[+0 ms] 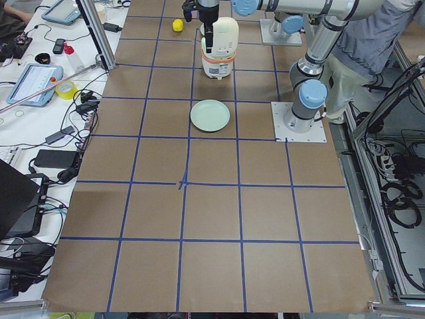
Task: Press rice cooker button
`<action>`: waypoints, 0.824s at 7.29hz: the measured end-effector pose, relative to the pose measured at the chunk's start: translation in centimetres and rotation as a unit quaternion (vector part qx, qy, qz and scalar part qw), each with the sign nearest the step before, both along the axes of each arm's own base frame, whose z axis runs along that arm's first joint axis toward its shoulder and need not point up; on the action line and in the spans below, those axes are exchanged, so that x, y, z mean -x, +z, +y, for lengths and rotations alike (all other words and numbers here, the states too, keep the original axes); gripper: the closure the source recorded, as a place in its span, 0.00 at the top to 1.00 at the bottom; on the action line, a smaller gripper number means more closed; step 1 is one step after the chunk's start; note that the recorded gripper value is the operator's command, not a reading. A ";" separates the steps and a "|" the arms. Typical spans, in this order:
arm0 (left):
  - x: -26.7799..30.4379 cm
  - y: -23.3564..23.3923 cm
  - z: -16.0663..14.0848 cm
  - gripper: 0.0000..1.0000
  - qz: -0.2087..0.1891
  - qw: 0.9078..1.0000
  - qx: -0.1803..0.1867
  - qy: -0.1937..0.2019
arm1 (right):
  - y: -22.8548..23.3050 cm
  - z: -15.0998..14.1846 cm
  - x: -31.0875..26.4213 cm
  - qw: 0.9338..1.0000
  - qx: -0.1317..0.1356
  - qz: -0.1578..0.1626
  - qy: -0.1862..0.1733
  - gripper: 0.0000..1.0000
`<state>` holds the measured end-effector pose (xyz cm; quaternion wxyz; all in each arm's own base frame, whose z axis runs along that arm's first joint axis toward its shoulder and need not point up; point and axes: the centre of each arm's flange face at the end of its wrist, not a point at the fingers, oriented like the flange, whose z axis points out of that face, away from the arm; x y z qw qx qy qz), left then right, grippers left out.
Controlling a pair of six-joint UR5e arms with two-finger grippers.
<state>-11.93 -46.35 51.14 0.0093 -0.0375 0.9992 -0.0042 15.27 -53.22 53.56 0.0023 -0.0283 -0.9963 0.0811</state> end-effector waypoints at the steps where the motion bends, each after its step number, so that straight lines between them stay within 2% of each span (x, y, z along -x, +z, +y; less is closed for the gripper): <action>1: 0.0 0.0 0.0 1.00 0.000 1.000 0.000 0.000 | 0.2 0.6 0.0 1.000 -0.010 0.001 0.000 1.00; 3: 0.0 0.0 0.0 1.00 0.000 1.000 0.000 0.000 | 0.3 1.4 0.0 1.000 -0.029 0.002 0.000 1.00; 6: 0.0 0.0 0.0 1.00 0.000 1.000 0.000 0.000 | 0.3 1.5 0.0 0.999 -0.033 0.003 0.000 1.00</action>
